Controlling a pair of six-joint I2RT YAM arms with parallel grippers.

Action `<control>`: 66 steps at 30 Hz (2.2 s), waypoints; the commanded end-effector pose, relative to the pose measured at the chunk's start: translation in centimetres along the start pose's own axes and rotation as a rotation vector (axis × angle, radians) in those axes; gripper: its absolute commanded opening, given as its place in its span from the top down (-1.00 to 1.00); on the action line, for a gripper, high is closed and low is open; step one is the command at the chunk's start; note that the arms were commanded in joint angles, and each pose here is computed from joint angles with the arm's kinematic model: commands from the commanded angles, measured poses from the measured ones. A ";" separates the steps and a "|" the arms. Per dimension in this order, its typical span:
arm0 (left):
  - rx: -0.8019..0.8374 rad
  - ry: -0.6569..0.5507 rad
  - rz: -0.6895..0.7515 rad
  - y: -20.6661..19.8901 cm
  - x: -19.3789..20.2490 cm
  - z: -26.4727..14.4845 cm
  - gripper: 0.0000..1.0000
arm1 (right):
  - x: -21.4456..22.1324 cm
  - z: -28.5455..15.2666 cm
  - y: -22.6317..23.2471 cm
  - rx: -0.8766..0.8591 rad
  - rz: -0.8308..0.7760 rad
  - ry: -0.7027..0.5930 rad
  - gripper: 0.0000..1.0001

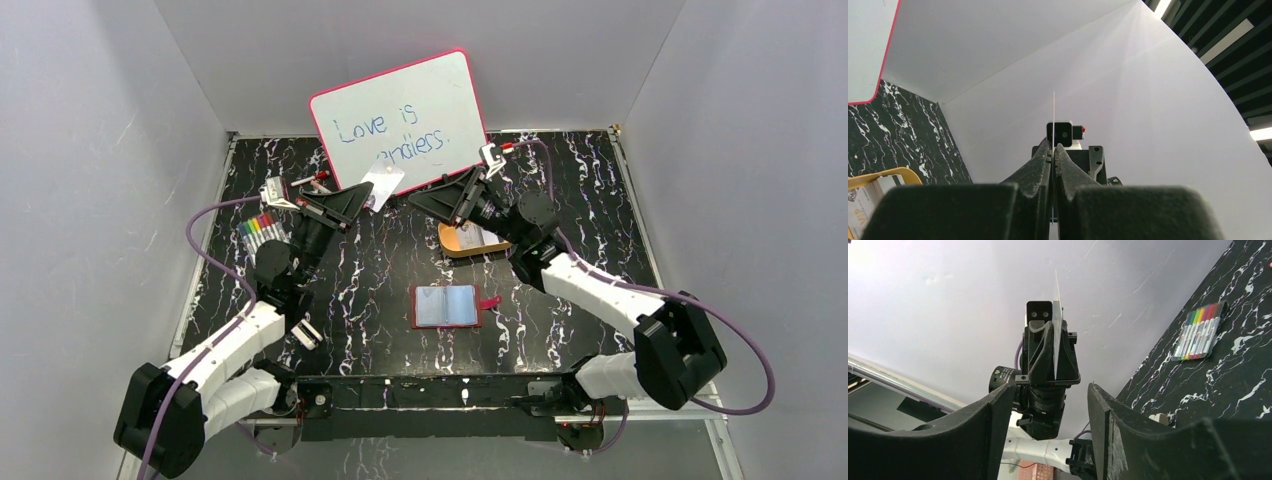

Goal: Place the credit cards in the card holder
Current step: Pick up the credit card from the storage box, then insert the credit card into the card holder.

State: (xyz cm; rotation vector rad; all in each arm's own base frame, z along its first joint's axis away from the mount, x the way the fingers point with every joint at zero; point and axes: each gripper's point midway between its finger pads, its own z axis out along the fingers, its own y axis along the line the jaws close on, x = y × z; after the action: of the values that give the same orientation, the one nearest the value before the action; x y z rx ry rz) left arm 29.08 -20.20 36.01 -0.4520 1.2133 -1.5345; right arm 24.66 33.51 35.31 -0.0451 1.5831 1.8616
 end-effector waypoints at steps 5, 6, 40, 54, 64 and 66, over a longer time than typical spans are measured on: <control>0.072 -0.035 0.002 -2.1 -0.6 0.6 1.00 | -0.3 2.7 4.1 -0.146 -0.008 0.031 -0.14; 0.072 -0.033 0.001 -2.1 -0.5 0.6 1.00 | -0.3 2.8 4.2 -0.156 -0.011 0.032 -0.12; -0.454 0.198 0.427 7.3 1.1 -5.8 -0.86 | -0.6 -7.9 -5.6 0.563 -0.524 0.338 1.00; -0.621 0.750 0.238 15.3 11.0 -13.5 -0.71 | 7.4 -14.7 -13.6 0.563 -0.274 0.610 1.00; -0.625 0.925 0.057 17.4 15.3 -14.8 -0.31 | 10.8 -15.8 -18.3 0.625 -0.025 0.676 1.00; -0.600 0.933 0.023 17.2 15.9 -14.5 -0.21 | 11.2 -16.0 -18.9 0.632 0.001 0.686 1.00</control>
State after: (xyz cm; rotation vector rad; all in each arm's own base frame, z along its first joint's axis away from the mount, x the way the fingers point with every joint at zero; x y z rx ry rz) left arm 21.50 -24.16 9.11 -0.1228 2.4514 -1.1802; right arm 19.35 24.31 10.09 -0.4523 2.5876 1.2293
